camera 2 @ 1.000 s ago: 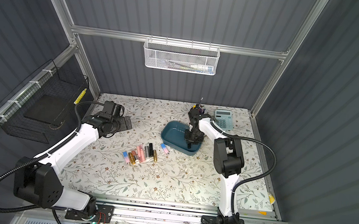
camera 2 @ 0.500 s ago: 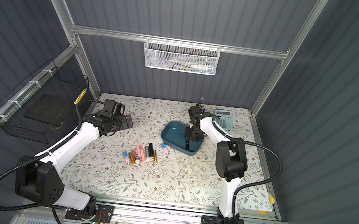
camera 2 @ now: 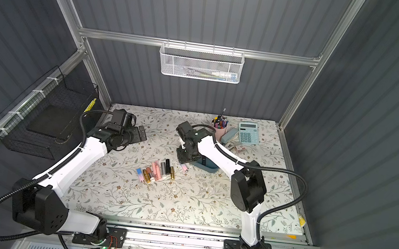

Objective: Put the lipstick into the storage box
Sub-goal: Pick up the lipstick at the center of the board.

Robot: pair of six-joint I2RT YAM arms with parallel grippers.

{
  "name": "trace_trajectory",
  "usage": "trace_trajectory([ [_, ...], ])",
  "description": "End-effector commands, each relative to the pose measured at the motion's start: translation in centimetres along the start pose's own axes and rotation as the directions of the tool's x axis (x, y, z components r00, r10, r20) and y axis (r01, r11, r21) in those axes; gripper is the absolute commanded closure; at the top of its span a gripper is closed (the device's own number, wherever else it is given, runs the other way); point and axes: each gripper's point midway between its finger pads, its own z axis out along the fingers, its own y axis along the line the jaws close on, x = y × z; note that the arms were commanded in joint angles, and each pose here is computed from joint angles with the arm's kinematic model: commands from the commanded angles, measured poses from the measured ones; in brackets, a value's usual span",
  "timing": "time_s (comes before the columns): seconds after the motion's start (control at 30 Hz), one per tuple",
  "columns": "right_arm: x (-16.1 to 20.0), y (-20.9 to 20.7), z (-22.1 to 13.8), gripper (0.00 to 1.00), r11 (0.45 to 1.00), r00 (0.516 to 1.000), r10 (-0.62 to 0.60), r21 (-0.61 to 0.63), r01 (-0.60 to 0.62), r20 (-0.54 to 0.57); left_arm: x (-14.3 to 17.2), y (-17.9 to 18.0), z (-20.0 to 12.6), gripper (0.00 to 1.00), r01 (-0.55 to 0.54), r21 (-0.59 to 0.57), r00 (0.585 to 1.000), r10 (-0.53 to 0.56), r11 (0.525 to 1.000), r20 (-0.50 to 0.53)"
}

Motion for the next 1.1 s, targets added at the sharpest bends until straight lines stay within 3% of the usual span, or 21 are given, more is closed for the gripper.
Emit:
trace_trajectory([
  [0.0, 1.1, 1.1, 1.6, 0.61, 1.000, 0.998, -0.004, -0.007, 0.003, -0.061, 0.5, 0.9, -1.3, 0.00, -0.017, -0.018, 1.000, 0.017, 1.000, -0.013],
  [0.4, 2.2, 2.9, 5.7, 0.61, 1.000, 0.990, -0.029, -0.015, 0.028, -0.136, 1.7, 2.8, -3.3, 0.00, -0.044, -0.058, 0.999, 0.044, 0.997, -0.005],
  [1.07, 2.6, 3.2, 8.3, 0.61, 0.999, 0.980, -0.053, -0.023, 0.050, -0.192, 2.5, 3.4, -3.4, 0.00, -0.038, -0.072, 0.999, 0.037, 0.997, -0.016],
])
